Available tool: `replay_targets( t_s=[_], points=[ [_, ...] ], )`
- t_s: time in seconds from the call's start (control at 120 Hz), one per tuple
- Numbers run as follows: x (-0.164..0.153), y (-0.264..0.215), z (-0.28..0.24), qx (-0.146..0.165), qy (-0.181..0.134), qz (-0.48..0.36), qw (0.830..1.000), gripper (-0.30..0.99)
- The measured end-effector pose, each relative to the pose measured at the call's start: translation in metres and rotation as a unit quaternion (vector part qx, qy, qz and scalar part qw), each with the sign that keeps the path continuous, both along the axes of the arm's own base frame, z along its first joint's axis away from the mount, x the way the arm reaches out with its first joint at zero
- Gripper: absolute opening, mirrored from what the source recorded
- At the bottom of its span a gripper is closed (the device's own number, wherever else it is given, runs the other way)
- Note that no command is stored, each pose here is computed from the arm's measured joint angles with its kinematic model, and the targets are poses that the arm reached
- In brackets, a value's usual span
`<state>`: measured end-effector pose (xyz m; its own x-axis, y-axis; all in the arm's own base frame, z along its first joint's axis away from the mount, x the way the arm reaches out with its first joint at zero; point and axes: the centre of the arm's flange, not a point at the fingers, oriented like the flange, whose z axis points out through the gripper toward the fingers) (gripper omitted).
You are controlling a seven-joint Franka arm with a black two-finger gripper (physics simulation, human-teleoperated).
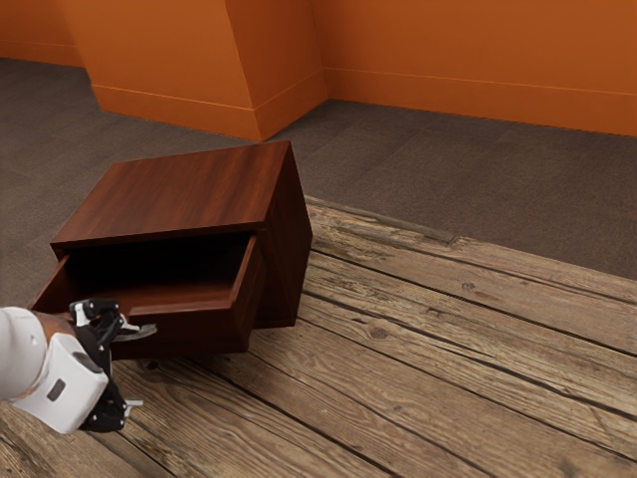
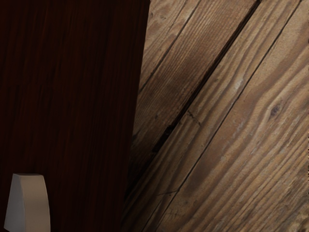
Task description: Pull the drawer handle with one arm to open the drawer
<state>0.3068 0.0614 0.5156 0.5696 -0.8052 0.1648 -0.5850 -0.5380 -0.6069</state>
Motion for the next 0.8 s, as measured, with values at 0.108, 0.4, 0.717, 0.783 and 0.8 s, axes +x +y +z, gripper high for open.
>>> replay_targets(
  t_s=[0.108, 0.4, 0.717, 0.783, 0.8],
  points=[
    [-0.004, -0.001, 0.0, -0.003, -0.002, 0.004, 1.0, 0.64],
    [-0.011, -0.005, -0.003, 0.001, -0.004, 0.001, 1.0, 0.67],
    [-0.01, -0.022, 0.079, 0.02, -0.055, 0.007, 0.998, 0.61],
    [-0.002, -0.046, 0.133, 0.031, -0.067, 0.0, 0.997, 0.64],
    [0.002, -0.053, 0.146, 0.03, -0.065, -0.002, 0.997, 0.64]
  ],
)
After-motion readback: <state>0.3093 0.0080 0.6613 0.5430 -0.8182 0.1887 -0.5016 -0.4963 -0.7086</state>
